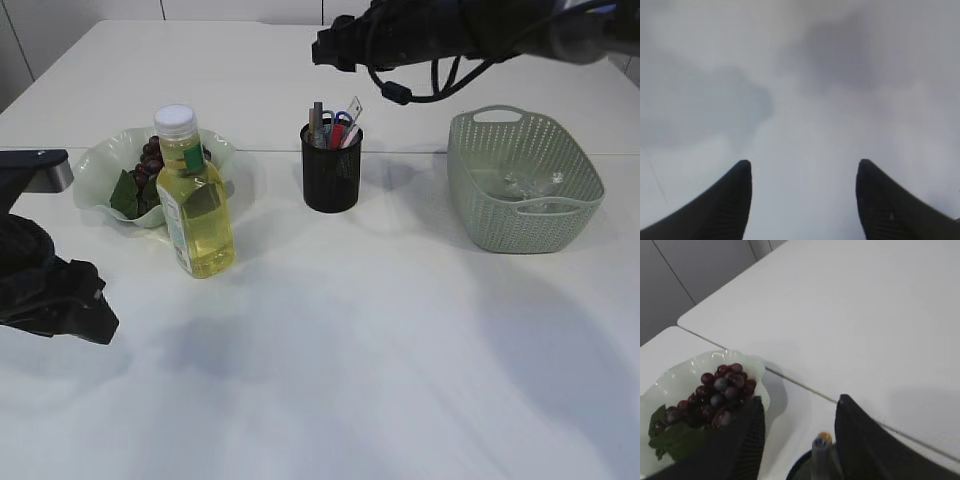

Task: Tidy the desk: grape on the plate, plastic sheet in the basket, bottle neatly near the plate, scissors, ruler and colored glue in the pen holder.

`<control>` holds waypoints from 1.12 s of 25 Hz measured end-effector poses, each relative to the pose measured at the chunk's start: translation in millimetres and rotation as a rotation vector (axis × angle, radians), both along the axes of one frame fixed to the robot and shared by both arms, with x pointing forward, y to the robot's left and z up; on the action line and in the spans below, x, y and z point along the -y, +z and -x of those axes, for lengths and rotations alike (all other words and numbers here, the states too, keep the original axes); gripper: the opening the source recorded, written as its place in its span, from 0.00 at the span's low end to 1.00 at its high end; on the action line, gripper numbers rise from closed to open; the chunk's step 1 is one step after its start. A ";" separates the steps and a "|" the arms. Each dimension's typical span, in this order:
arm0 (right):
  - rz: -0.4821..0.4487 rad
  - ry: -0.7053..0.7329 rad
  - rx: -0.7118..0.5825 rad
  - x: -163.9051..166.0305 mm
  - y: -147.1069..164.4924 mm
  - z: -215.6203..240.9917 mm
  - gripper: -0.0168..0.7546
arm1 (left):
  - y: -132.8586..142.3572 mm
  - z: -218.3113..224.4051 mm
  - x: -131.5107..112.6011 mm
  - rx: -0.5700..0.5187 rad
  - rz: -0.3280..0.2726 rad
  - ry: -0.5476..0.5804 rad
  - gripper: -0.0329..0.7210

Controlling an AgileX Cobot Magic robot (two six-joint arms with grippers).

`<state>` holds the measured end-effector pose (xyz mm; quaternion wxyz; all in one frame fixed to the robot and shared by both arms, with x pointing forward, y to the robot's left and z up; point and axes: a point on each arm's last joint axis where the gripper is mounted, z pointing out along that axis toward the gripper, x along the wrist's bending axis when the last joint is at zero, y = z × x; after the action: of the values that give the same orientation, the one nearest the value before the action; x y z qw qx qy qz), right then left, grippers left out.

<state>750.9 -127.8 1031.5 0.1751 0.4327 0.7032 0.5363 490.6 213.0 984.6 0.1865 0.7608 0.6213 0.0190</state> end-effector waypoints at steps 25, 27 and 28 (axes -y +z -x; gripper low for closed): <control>0.599 -0.248 -0.566 81.6 99.9 148.5 0.51 | 12.0 3.8 -57.5 -0.043 -0.115 0.204 0.67; 0.607 -0.245 -0.580 86.1 100.3 165.4 0.51 | 18.6 8.3 -67.4 -0.033 -0.160 0.238 0.67; 0.608 -0.243 -0.585 87.8 100.6 172.5 0.51 | 22.4 11.4 -70.7 -0.027 -0.189 0.242 0.67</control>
<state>578.4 -215.6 1132.1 0.1497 0.5749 0.7929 0.1353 479.3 283.7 1007.0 0.1020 0.6946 0.7064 0.0895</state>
